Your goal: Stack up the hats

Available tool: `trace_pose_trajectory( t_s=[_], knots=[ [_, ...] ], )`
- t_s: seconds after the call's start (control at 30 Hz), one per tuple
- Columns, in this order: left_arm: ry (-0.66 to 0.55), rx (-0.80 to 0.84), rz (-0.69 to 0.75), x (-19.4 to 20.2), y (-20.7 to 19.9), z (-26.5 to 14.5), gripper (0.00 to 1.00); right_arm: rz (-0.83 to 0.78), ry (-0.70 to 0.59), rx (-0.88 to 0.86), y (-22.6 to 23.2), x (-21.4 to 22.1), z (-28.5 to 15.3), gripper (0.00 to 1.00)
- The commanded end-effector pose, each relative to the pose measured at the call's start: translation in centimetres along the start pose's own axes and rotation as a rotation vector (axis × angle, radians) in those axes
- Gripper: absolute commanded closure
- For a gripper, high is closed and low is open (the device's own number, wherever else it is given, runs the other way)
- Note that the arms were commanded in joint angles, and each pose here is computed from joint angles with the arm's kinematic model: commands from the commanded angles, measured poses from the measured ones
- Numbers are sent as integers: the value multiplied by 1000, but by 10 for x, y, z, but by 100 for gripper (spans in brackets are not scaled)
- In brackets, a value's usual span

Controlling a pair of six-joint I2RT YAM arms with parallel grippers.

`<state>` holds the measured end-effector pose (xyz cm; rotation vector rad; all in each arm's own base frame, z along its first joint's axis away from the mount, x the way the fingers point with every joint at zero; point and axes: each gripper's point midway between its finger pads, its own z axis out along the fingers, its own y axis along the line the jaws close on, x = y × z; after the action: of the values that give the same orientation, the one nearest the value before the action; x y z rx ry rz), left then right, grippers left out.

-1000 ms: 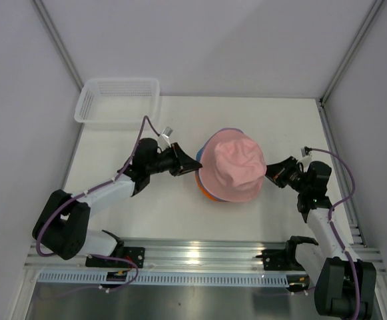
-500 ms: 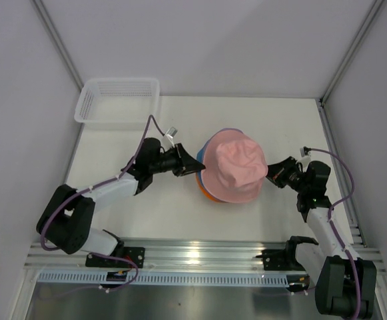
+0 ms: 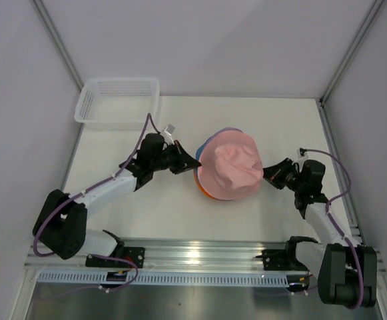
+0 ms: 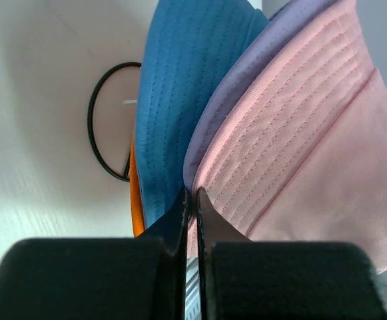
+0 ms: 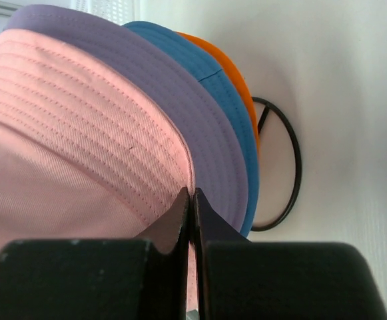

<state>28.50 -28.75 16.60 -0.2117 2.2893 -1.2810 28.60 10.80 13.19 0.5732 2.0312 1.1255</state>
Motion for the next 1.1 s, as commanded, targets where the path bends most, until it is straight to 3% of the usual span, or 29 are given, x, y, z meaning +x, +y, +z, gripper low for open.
trace_pose_trajectory(
  t_s=[0.0, 0.27, 0.37, 0.47, 0.5, 0.57, 0.6, 0.7, 0.73, 0.77, 0.83, 0.87, 0.93, 0.97, 1.07],
  knots=[
    [-44, -221, -8, -4, 45, -5, 99, -9, 23, 159, -49, 14, 7, 100],
    [-11, -319, -56, 4, 73, 6, 99, -49, 78, 186, -54, 16, 30, 100],
    [-9, -331, -41, 5, 75, 4, 99, -51, 112, 206, -61, 20, 34, 92],
    [-10, -313, -18, 4, 71, 1, 99, -75, 138, 215, -58, 20, 32, 75],
    [-12, -305, -9, 3, 68, 0, 99, -92, 130, 207, -52, 14, 31, 63],
    [-7, -305, 4, 5, 66, -2, 99, -132, 115, 214, -41, 7, 22, 49],
    [-9, -295, 17, 4, 62, -4, 99, -135, 122, 241, -35, 4, 16, 35],
    [-25, -265, 46, 0, 49, -13, 99, -233, 39, 234, 0, -23, -4, 26],
    [-33, -253, 59, -2, 44, -17, 94, -272, -17, 216, 15, -37, -14, 25],
    [-42, -236, 74, -5, 36, -21, 78, -290, -43, 205, 25, -45, -20, 24],
    [-71, -208, 122, -12, 20, -35, 64, -322, -102, 180, 52, -67, -34, 22],
    [-100, -178, 151, -22, 1, -42, 51, -334, -131, 174, 60, -77, -41, 22],
    [-134, -184, 205, -29, -9, -60, 39, -361, -152, 126, 85, -88, -48, 22],
    [-179, -158, 235, -43, -31, -71, 24, -371, -154, 113, 91, -93, -48, 22],
    [-267, -163, 342, -63, -53, -102, 7, -442, -153, -13, 129, -100, -51, 19]
  ],
)
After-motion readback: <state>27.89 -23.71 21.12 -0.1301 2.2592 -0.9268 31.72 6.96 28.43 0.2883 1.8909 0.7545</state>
